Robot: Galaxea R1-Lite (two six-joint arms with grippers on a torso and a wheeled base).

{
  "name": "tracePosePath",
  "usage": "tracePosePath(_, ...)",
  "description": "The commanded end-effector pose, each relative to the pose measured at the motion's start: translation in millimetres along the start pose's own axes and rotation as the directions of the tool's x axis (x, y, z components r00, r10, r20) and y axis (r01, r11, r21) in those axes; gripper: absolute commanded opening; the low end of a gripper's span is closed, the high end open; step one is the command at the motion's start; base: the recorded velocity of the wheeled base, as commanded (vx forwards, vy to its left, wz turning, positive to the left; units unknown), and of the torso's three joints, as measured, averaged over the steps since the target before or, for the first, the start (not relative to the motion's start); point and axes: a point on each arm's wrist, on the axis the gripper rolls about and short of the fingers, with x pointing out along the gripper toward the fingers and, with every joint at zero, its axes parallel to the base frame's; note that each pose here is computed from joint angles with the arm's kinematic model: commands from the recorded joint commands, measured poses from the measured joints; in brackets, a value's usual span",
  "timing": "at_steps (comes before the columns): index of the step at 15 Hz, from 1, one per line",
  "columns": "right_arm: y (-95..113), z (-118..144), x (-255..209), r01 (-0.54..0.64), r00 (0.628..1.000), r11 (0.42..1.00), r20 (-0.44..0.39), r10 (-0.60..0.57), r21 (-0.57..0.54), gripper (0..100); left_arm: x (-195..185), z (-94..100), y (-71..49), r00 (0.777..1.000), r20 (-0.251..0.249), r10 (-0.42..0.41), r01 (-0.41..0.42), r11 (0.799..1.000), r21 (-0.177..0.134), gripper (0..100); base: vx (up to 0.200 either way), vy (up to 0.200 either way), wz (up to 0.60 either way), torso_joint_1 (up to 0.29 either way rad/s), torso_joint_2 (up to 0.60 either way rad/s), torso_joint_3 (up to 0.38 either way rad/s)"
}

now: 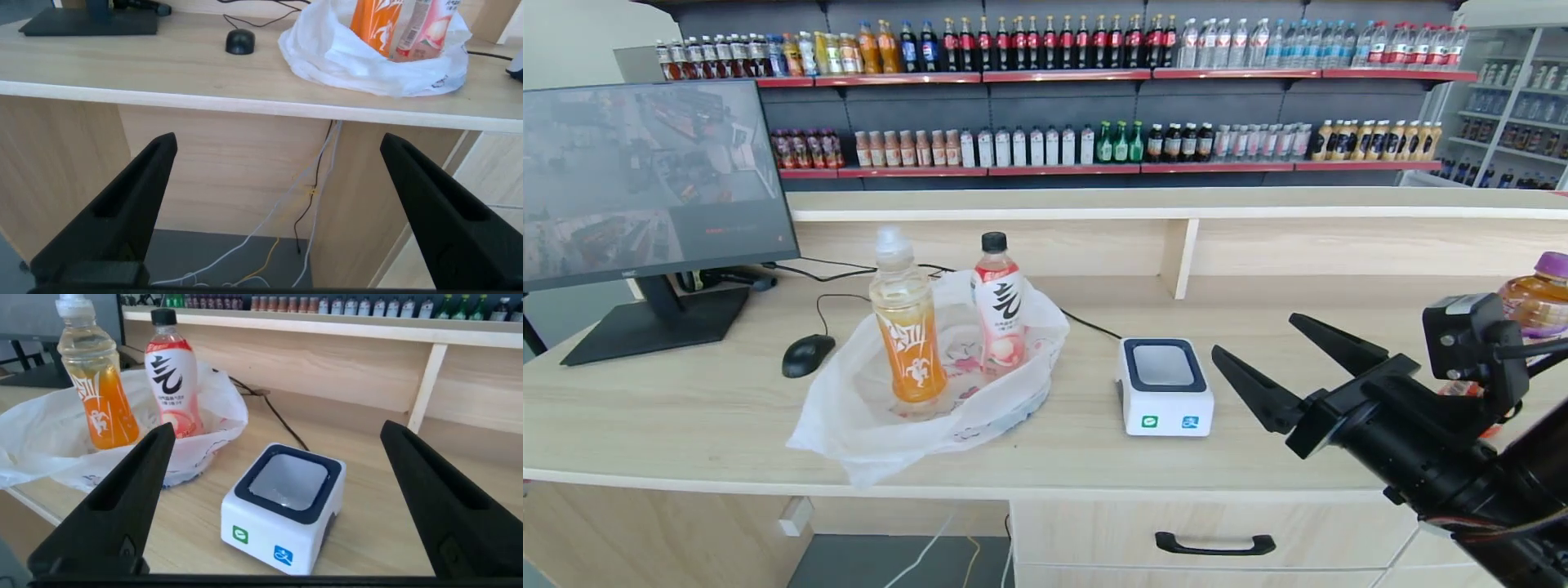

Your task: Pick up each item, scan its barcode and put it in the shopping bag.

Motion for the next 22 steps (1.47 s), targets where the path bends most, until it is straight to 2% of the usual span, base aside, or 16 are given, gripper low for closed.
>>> tracePosePath(1,0.0,-0.7,0.2,0.0,1.0,1.0,-0.003,0.0,-0.001,100,0.0,0.0,0.0,1.0,0.001,0.0,0.0,1.0,0.0,100,0.0,-0.2,0.0,0.007,0.01,0.007)
tracePosePath(8,0.0,-0.5,-0.7,0.0,1.0,1.0,-0.003,0.0,-0.001,100,0.0,0.0,0.0,1.0,0.001,0.0,0.0,1.0,0.0,100,0.0,-0.2,0.0,0.003,0.0,0.003)
tracePosePath(22,-1.0,2.6,-19.0,0.0,1.0,1.0,-0.004,0.0,-0.001,100,0.0,0.0,0.0,1.0,0.001,0.0,0.0,1.0,-0.002,100,0.0,0.0,0.0,0.0,0.0,0.0)
